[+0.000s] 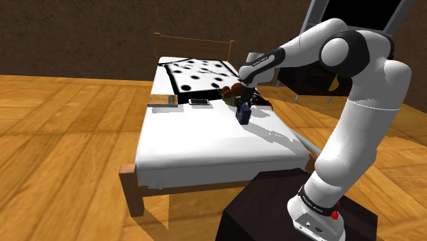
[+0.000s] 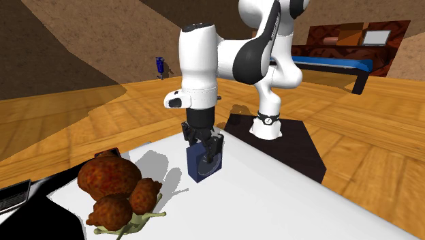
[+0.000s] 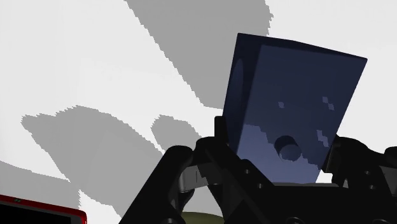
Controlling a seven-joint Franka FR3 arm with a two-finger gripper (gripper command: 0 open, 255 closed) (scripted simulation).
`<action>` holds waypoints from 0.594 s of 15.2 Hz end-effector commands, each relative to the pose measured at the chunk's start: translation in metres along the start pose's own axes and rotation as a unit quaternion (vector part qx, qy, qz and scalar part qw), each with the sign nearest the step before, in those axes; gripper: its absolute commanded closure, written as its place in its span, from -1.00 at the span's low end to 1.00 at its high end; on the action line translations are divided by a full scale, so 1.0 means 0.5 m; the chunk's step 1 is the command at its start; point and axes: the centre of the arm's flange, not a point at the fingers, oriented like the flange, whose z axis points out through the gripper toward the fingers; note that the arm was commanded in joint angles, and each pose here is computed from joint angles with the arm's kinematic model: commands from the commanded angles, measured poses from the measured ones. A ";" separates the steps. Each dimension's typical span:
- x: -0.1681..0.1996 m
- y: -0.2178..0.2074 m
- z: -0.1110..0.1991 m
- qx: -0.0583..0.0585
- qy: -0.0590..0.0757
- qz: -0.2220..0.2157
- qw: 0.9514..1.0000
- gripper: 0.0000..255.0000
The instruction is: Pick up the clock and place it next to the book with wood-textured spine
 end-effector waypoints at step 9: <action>-0.001 0.001 -0.073 0.000 0.000 0.000 1.000 1.00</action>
